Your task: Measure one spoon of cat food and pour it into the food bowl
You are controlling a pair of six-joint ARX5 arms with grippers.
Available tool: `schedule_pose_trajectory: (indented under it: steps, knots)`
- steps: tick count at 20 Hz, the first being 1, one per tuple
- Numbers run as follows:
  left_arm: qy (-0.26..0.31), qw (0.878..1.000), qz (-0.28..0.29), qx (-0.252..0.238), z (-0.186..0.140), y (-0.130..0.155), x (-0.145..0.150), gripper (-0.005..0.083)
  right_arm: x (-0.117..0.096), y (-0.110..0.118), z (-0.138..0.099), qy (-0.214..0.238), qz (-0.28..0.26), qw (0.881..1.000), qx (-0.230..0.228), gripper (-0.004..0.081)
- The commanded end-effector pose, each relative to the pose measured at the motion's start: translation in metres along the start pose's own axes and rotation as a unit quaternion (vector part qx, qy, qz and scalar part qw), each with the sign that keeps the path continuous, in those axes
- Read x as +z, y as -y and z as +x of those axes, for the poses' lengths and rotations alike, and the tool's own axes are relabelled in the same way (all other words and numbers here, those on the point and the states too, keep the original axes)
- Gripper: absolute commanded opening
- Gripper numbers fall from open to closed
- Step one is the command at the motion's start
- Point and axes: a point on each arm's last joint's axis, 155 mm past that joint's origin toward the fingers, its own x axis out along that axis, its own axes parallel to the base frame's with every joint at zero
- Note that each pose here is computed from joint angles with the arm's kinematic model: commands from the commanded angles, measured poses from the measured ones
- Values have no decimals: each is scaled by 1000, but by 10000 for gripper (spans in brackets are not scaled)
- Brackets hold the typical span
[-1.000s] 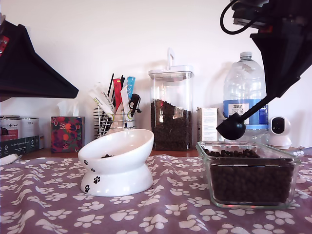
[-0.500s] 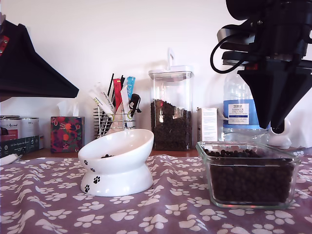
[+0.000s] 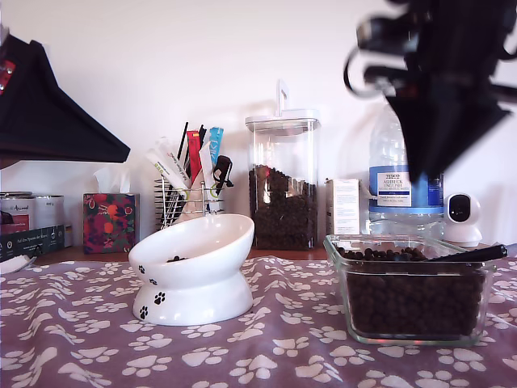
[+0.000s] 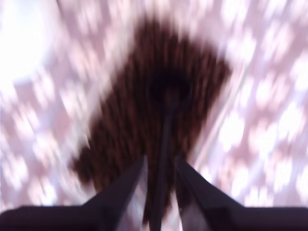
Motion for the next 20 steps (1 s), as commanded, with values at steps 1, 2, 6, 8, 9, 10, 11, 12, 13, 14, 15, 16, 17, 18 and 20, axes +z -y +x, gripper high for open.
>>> schedule_pose_trajectory:
  steps: [1, 2, 6, 8, 9, 10, 11, 12, 13, 14, 15, 16, 17, 18, 20]
  knots:
    - [10, 1000, 8, 7, 0, -2, 5, -20, 50, -1, -24, 111, 3, 994, 5, -10]
    - [14, 1000, 10, 13, 0, -5, 7, -20, 65, -1, -28, 143, -4, 990, 4, -10]
    - [24, 999, 13, 42, -1, -16, 12, -20, 110, -3, -29, 271, -17, 962, 4, -10]
    - [35, 998, 8, 51, -3, -21, 18, -20, 115, -1, -23, 316, -19, 949, 1, -10]
    - [36, 998, 4, 58, -4, -25, 18, -20, 115, 3, -24, 342, -20, 940, -3, -10]
    - [35, 997, 0, 70, -5, -32, 17, -20, 111, 7, -24, 362, -16, 932, -7, -10]
    - [35, 996, -3, 84, -7, -38, 17, -20, 105, 13, -27, 382, -11, 924, -12, -10]
    - [35, 995, -7, 96, -9, -45, 17, -20, 96, 22, -31, 396, -6, 918, -20, -10]
    - [36, 994, -11, 104, -10, -50, 17, -20, 83, 29, -32, 397, -2, 917, -28, -10]
    - [38, 993, -19, 113, -12, -56, 17, -20, 72, 37, -37, 402, 1, 915, -32, -10]
    - [39, 992, -24, 121, -15, -62, 17, -20, 63, 40, -44, 410, 1, 912, -29, -10]
    - [40, 990, -28, 129, -17, -67, 17, -20, 56, 40, -56, 422, -1, 906, -25, -10]
    - [41, 990, -33, 131, -18, -69, 17, -20, 49, 42, -66, 428, 0, 903, -28, -10]
    - [43, 990, -39, 129, -18, -69, 17, -20, 45, 42, -81, 439, -4, 898, -32, -10]
    - [49, 990, -38, 123, -19, -66, 21, -20, 36, 39, -106, 455, -10, 890, -34, -10]
